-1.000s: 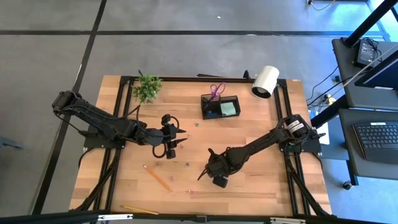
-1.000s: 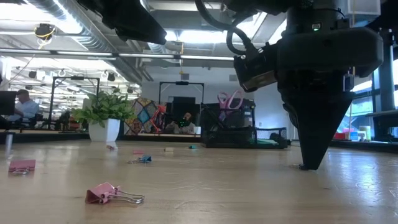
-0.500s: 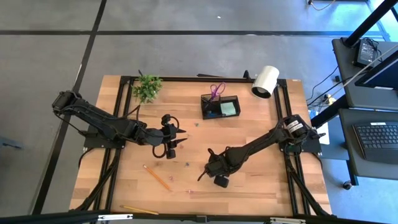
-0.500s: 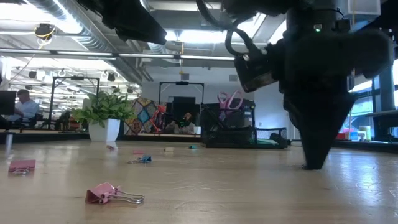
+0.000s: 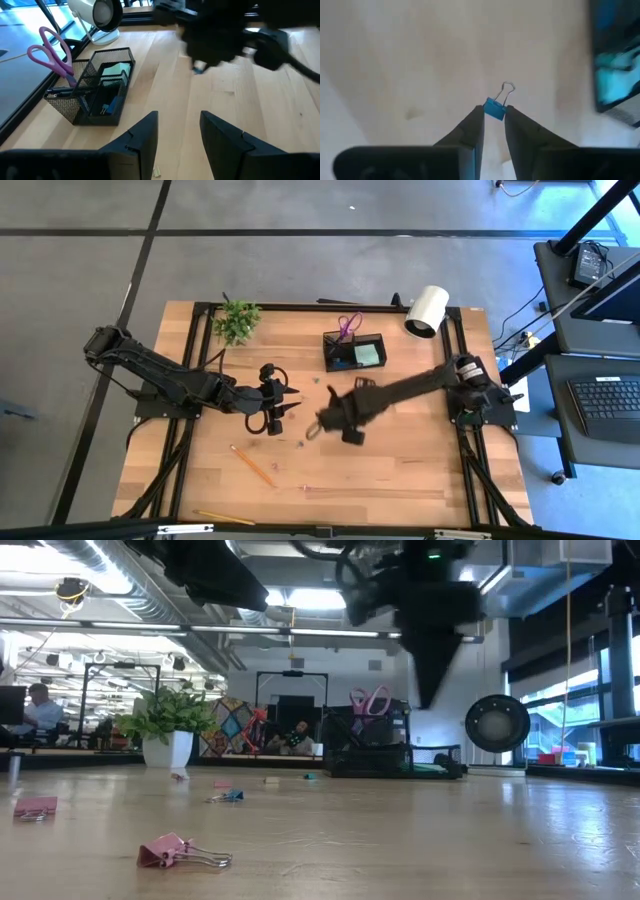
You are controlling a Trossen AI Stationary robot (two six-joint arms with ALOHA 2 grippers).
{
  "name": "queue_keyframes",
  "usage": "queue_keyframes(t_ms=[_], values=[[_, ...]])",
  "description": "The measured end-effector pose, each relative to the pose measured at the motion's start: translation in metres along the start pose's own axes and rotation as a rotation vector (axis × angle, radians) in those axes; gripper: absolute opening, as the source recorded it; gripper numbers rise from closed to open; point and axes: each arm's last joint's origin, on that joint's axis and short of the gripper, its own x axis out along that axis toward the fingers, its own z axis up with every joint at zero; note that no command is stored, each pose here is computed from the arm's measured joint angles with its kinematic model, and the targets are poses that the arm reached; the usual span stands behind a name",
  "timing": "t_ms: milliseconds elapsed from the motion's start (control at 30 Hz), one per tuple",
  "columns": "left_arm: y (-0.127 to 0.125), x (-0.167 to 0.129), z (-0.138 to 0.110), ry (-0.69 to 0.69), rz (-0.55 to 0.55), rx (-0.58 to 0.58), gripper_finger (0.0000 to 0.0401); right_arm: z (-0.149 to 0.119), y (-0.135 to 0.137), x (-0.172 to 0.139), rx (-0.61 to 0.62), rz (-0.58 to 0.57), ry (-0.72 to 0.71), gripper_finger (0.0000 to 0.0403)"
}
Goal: Pick and place office supplies into organizer
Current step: Put the blue binder clip into the black desk organizer
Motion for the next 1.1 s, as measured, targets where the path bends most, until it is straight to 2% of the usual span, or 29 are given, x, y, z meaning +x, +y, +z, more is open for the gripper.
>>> queue_keyframes(t_ms=[233,433,567,833,1100], values=[[0.000,0.000,0.000,-0.001,-0.001,-0.001,0.0141,0.033,-0.063,-0.003,0.040,0.012,-0.034,0.0074],[0.000,0.000,0.000,0.000,-0.002,0.001,0.0141,0.047,-0.117,0.008,0.100,0.012,-0.036,0.0074],[0.000,0.000,0.000,0.001,-0.003,0.002,0.0141,0.050,-0.142,0.018,0.154,0.096,-0.026,0.0070],[0.000,0.000,0.000,0.001,-0.004,0.006,0.0141,0.058,-0.170,0.024,0.239,0.117,-0.094,0.0073],[0.000,0.000,0.000,0.002,-0.004,0.046,0.0141,0.066,-0.173,0.025,0.260,0.122,-0.162,0.0073]])
